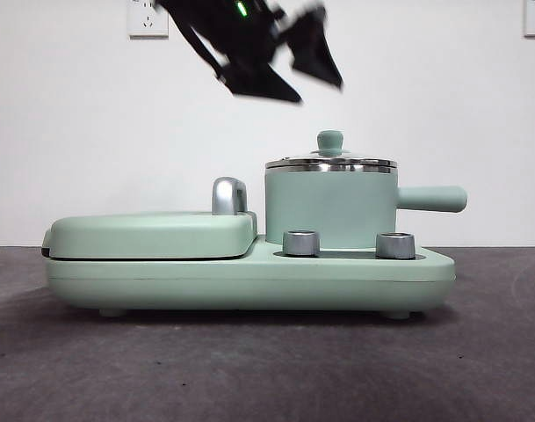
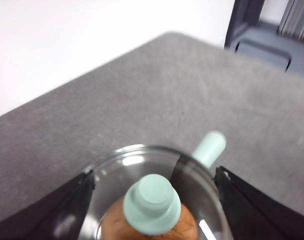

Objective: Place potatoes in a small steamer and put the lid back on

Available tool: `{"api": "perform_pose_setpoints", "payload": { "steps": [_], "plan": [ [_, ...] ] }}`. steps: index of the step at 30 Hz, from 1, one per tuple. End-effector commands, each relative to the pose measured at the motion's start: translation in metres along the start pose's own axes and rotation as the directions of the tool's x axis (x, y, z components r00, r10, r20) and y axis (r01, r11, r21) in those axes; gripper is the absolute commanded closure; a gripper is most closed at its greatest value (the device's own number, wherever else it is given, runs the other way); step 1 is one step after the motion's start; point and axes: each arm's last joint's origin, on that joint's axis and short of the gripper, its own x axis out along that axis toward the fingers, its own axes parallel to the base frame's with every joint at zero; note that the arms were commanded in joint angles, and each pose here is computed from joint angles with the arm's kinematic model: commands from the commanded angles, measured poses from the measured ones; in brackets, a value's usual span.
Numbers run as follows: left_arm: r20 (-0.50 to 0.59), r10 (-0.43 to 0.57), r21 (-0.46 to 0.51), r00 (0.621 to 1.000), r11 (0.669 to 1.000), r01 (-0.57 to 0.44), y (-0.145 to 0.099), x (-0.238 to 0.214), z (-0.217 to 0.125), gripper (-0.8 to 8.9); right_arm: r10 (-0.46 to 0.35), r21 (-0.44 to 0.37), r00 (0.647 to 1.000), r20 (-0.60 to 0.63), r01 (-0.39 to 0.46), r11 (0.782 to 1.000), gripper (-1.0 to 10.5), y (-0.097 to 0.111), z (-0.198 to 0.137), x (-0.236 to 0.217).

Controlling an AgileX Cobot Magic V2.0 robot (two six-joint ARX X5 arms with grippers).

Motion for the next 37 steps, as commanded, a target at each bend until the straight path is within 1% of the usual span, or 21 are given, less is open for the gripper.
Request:
{"api": "perform_pose_setpoints", "payload": {
  "steps": [1, 6, 10, 13, 19, 24, 29, 37],
  "plan": [
    [0.021, 0.007, -0.105, 1.0, 0.995, -0.005, 0.006, -0.013, 0.012, 4.07, -0.001, 0.018, 1.0, 0.008, 0.001, 1.0, 6.6, 0.0, 0.002, -0.001],
    [0.03, 0.055, -0.127, 0.998, 0.991, -0.051, 0.015, -0.048, 0.025, 4.07, 0.003, 0.038, 1.0, -0.003, -0.003, 0.999, 6.6, 0.0, 0.001, -0.001],
    [0.031, 0.093, -0.138, 0.995, 0.986, -0.088, 0.019, -0.077, 0.023, 4.08, 0.005, 0.041, 1.0, -0.011, -0.004, 0.999, 6.6, 0.001, 0.0, -0.001],
    [0.023, 0.123, -0.15, 0.992, 0.982, -0.118, 0.019, -0.101, 0.01, 4.09, 0.005, 0.046, 1.0, -0.012, -0.004, 0.999, 6.6, 0.001, 0.0, -0.001],
    [-0.012, 0.183, -0.191, 0.983, 0.965, -0.182, 0.012, -0.15, -0.032, 4.12, 0.008, 0.046, 1.0, -0.012, -0.007, 0.999, 6.6, 0.001, 0.0, -0.001],
    [-0.018, 0.233, -0.245, 0.972, 0.942, -0.23, 0.001, -0.187, -0.065, 4.12, 0.008, 0.048, 1.0, -0.013, -0.007, 0.999, 6.6, 0.001, 0.0, -0.001],
    [-0.025, 0.262, -0.285, 0.965, 0.923, -0.258, -0.013, -0.216, -0.086, 4.13, 0.009, 0.065, 1.0, -0.013, -0.008, 0.998, 6.6, 0.001, 0.0, -0.001],
    [-0.162, 0.237, -0.329, 0.958, 0.902, -0.279, -0.031, -0.24, -0.104, 4.17, 0.009, 0.065, 1.0, -0.016, -0.008, 0.998, 6.6, 0.001, -0.001, -0.001]
  ]
}}
